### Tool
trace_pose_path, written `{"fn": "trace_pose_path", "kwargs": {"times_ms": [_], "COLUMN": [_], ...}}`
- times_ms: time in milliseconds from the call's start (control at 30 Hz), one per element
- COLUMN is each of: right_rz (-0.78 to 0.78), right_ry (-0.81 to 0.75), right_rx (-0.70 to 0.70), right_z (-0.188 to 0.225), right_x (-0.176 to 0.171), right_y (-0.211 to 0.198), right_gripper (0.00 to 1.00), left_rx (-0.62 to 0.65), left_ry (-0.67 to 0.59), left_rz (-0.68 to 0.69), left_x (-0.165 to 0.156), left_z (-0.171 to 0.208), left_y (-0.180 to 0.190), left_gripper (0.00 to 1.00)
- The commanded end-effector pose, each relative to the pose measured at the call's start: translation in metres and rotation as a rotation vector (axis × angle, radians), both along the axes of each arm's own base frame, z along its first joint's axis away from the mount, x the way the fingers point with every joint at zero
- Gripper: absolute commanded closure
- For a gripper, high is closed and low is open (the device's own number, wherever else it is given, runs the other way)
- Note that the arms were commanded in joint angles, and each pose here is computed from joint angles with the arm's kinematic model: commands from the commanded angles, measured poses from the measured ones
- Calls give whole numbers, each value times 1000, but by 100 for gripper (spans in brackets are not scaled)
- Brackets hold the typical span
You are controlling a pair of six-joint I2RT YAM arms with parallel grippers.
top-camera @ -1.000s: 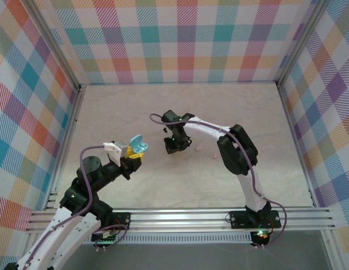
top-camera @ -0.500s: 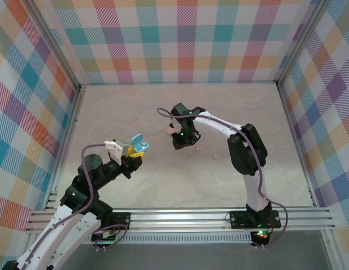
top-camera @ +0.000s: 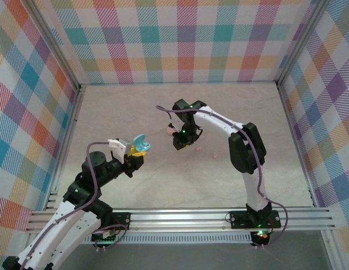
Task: Insert wireless bluetooth earbuds into charging case
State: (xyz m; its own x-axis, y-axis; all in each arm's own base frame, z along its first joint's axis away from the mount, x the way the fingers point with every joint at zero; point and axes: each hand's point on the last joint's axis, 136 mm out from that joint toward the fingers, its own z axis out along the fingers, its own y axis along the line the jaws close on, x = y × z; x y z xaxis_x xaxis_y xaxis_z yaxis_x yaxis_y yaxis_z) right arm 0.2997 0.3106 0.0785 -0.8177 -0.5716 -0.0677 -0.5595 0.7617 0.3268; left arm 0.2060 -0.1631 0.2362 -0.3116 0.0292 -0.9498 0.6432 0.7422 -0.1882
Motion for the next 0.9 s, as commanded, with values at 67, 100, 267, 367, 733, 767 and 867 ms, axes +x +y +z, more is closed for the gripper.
{"fn": "trace_pose_path", "kwargs": {"times_ms": [67, 100, 267, 367, 733, 767, 867], "right_rz": [34, 37, 58, 52, -155, -186, -245], "right_ry": [121, 122, 162, 173, -159, -169, -170], "right_rx": [-36, -43, -80, -88, 15, 8, -47], "right_z": [-22, -25, -38, -42, 14, 12, 2], "right_x": [-14, -14, -21, -23, 15, 18, 25], "right_y": [-3, -4, -9, -10, -23, -30, -51], "right_gripper": [74, 74, 72, 70, 66, 67, 67], "left_rx": [-30, -30, -26, -27, -31, -34, -35], "left_ry": [-75, -73, -71, -74, -76, -78, -81], "left_rz": [-23, -23, -21, -21, -35, -38, -43], "left_x": [-3, -3, -5, -4, -2, -2, -2], "left_z": [26, 25, 24, 24, 24, 25, 26], "left_y": [-3, -3, -2, -2, -6, -7, -8], "left_gripper": [76, 77, 76, 76, 76, 76, 76]}}
